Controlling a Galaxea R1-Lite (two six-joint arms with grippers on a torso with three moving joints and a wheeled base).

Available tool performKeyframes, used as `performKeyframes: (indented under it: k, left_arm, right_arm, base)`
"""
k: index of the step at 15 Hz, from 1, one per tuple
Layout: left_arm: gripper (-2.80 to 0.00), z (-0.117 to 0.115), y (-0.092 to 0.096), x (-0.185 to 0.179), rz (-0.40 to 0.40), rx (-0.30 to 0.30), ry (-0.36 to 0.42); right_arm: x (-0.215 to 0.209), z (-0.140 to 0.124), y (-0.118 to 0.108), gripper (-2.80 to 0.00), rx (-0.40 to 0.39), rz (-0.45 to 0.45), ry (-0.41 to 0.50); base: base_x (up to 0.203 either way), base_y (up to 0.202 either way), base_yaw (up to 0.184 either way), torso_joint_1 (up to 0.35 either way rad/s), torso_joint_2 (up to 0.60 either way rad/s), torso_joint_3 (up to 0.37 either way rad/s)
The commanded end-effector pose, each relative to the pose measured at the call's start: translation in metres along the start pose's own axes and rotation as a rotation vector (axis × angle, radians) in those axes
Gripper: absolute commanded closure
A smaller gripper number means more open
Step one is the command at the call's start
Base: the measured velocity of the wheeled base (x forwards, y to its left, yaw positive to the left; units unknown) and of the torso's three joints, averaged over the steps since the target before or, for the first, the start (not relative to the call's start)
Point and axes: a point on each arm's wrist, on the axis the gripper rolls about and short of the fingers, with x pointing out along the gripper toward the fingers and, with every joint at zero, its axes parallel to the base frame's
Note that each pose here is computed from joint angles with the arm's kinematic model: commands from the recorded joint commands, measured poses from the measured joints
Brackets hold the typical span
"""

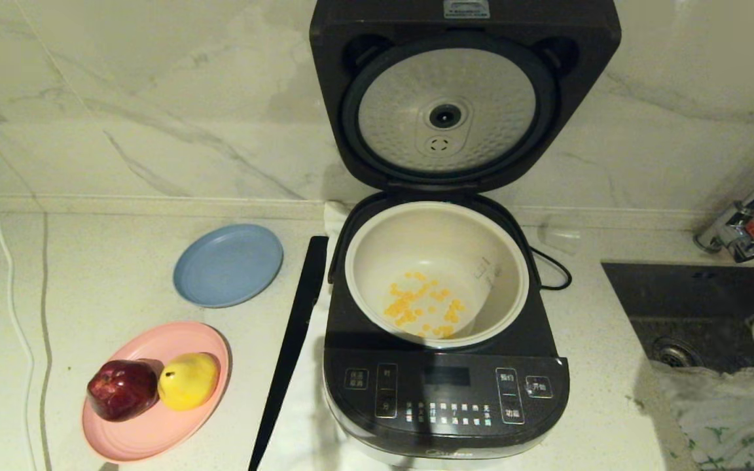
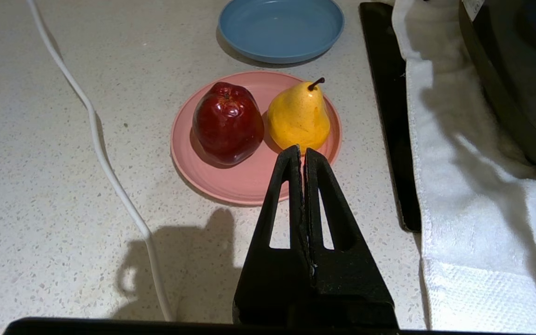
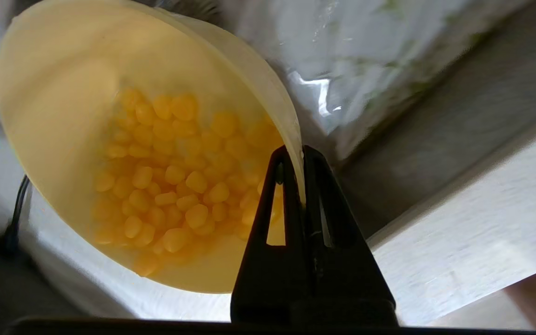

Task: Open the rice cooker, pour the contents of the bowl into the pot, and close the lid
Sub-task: Fill a bowl with water from the tap

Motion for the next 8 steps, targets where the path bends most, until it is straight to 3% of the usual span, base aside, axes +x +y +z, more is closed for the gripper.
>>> performKeyframes:
  k: [1, 4, 8]
  left_arm:
    - [0.0, -0.002, 0.0, 0.001, -0.001, 0.0, 0.008]
    - [0.0, -0.002, 0.0, 0.001, 0.001, 0.0, 0.008]
    - [0.0, -0.002, 0.0, 0.001, -0.001, 0.0, 0.008]
  right_arm:
    - [0.026, 0.02, -0.047, 0.0, 0.119, -0.041, 0.039]
    - [0.031, 0.046, -0.082, 0.0, 0.174, -0.056, -0.013]
    - [0.039, 0.075, -0.11, 0.0, 0.211, -0.066, -0.065]
  base:
    - [0.0, 0.0, 0.0, 0.0, 0.0, 0.0]
    - [0.0, 0.0, 0.0, 0.0, 0.0, 0.0]
    - [0.0, 0.0, 0.0, 0.0, 0.0, 0.0]
